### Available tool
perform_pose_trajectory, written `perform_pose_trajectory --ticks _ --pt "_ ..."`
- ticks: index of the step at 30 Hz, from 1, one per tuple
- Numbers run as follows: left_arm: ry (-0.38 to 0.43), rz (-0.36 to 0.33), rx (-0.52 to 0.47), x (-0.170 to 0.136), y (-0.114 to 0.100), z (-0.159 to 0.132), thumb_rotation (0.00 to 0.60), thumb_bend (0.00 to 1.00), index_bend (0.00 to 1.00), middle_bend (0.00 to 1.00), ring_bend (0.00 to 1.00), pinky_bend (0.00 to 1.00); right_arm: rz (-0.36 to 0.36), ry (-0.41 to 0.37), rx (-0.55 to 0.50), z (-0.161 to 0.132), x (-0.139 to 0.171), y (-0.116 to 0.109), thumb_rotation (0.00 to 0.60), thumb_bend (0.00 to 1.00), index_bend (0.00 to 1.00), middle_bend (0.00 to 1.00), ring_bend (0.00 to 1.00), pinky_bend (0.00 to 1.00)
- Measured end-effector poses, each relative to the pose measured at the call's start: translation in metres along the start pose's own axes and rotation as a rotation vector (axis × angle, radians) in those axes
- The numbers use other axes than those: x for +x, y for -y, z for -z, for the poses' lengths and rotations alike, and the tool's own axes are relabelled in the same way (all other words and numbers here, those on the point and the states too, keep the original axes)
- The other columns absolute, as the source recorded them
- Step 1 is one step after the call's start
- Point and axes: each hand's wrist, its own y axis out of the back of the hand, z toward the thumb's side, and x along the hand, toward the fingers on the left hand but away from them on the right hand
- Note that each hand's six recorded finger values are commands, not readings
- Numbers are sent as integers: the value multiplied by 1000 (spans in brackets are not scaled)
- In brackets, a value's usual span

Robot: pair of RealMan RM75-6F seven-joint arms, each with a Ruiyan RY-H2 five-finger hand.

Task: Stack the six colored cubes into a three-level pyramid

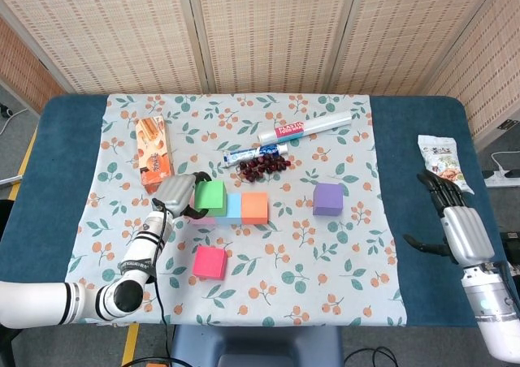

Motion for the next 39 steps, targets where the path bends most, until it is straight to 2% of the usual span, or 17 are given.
perform_pose_trajectory --ticks 26,39 --pt "-12 -17 38 0 4 -3 600 312 266 359 294 371 6 12 -6 4 4 -4 600 64 0 0 0 0" --pt "-17 4 38 1 8 -3 600 311 246 330 256 385 10 19 -8 6 6 -5 600 64 0 0 0 0"
